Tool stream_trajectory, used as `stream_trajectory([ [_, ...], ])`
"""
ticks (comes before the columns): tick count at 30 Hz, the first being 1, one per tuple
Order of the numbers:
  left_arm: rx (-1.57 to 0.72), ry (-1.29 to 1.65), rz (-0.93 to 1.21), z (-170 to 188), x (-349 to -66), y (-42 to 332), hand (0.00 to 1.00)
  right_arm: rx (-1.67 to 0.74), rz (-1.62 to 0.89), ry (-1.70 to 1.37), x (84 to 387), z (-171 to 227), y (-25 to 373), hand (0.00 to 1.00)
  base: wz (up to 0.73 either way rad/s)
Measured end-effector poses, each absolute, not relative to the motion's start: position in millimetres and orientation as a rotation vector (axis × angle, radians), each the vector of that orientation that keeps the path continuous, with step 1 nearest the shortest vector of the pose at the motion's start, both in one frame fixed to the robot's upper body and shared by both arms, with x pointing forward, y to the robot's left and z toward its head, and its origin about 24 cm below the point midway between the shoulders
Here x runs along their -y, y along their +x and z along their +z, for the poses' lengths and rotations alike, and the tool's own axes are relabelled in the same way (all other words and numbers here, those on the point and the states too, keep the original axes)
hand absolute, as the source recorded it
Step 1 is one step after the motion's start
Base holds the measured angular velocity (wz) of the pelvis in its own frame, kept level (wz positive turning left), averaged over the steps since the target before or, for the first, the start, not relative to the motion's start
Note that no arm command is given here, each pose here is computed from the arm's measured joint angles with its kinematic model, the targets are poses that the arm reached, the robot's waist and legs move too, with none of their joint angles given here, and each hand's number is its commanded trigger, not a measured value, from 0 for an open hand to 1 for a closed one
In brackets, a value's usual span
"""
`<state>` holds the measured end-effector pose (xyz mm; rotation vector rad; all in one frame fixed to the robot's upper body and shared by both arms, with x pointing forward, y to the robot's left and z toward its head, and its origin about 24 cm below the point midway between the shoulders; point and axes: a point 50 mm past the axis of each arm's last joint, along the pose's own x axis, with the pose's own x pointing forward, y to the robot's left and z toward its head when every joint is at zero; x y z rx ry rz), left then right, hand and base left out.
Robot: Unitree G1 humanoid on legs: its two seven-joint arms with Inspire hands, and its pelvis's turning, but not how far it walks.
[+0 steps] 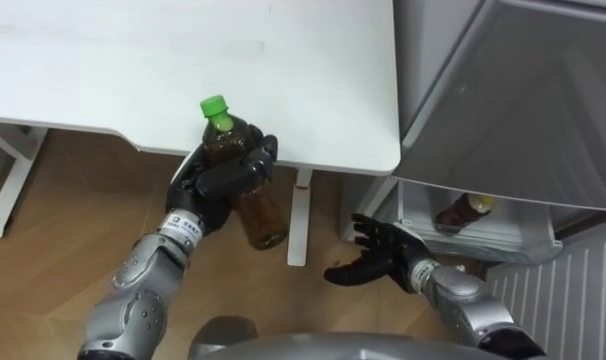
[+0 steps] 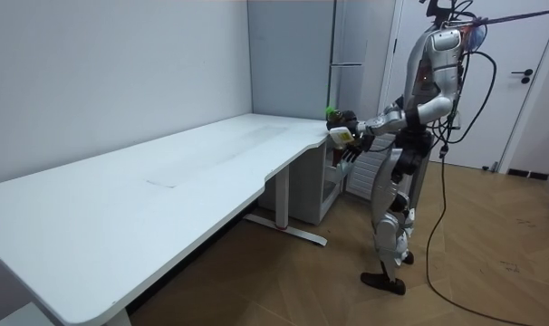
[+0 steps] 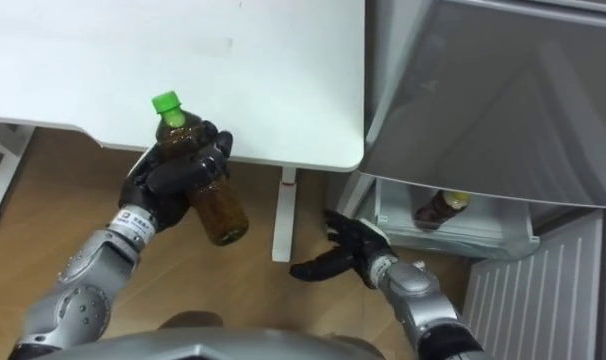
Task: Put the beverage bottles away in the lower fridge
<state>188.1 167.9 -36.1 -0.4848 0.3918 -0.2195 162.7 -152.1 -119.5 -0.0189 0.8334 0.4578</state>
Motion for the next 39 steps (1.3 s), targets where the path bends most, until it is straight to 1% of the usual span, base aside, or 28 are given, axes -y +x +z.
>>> stream_trajectory([
  [7,-0.425,-0.34,-0.263,-41,-171,187,1.0,-0.778,0.656,-0.003,140,-107,168,0.0,-0.01],
  [12,-0.457,-0.266,-0.272,-47,-171,186,1.0,-0.75,0.725,0.017,135,-101,170,0.0,-0.01],
  [17,-0.455,-0.253,-0.277,-47,-170,186,1.0,-0.69,0.792,0.047,128,-90,176,0.0,0.0],
  [21,-0.429,-0.249,-0.31,-46,-163,186,1.0,-0.614,0.837,0.093,121,-79,181,0.0,0.0],
  [30,-0.412,-0.24,-0.389,-45,-146,186,1.0,-0.531,0.875,0.221,108,-66,186,0.0,-0.02],
  [39,-0.382,-0.234,-0.411,-43,-141,190,1.0,-0.507,0.854,0.305,108,-64,187,0.0,-0.02],
])
